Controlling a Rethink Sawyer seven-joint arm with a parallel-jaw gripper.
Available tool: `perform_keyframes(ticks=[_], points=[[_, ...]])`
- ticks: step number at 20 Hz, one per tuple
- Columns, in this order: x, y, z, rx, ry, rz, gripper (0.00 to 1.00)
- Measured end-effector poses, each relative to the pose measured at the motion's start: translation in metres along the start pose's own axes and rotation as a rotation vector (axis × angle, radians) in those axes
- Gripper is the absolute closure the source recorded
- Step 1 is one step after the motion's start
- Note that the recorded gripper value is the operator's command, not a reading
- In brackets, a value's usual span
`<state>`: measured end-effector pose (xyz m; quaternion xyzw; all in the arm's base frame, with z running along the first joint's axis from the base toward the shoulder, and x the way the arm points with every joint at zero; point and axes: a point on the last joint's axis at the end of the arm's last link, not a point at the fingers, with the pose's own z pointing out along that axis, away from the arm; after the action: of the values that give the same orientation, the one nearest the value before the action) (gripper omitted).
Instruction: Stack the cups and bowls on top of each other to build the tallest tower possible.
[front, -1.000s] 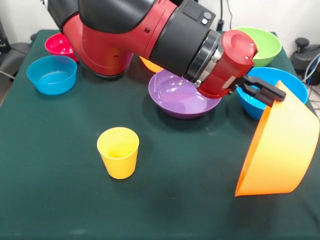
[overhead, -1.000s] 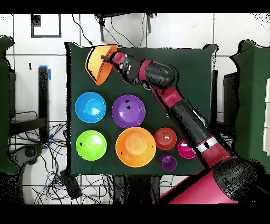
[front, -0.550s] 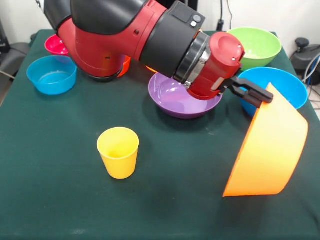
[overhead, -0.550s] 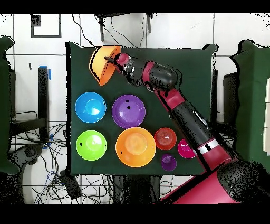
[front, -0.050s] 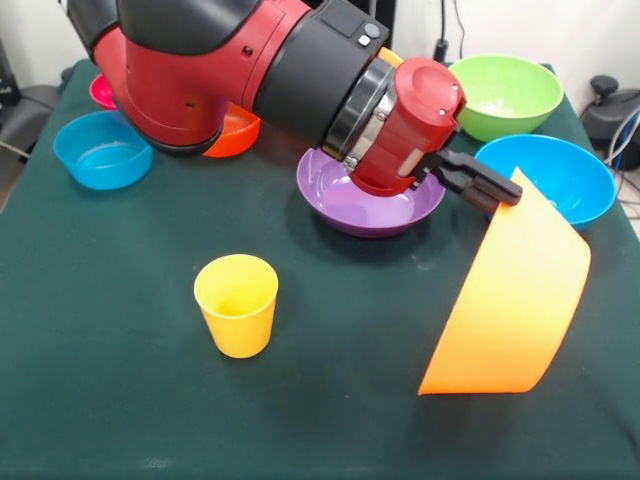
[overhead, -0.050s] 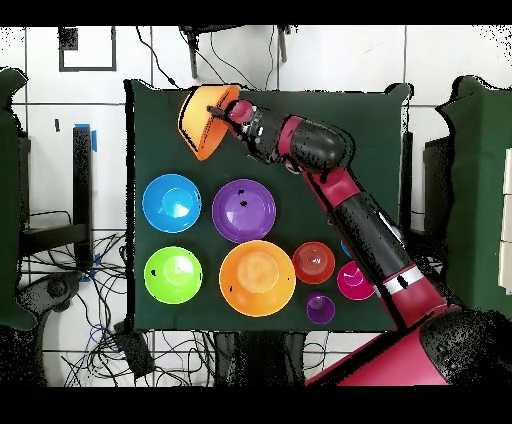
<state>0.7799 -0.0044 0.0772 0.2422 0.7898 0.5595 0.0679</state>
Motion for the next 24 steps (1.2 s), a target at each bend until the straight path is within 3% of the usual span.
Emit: perform_keyframes(ticks=[24], points=[[0.011,-0.017,0.001,0.003,0.064,-0.003,1.00]])
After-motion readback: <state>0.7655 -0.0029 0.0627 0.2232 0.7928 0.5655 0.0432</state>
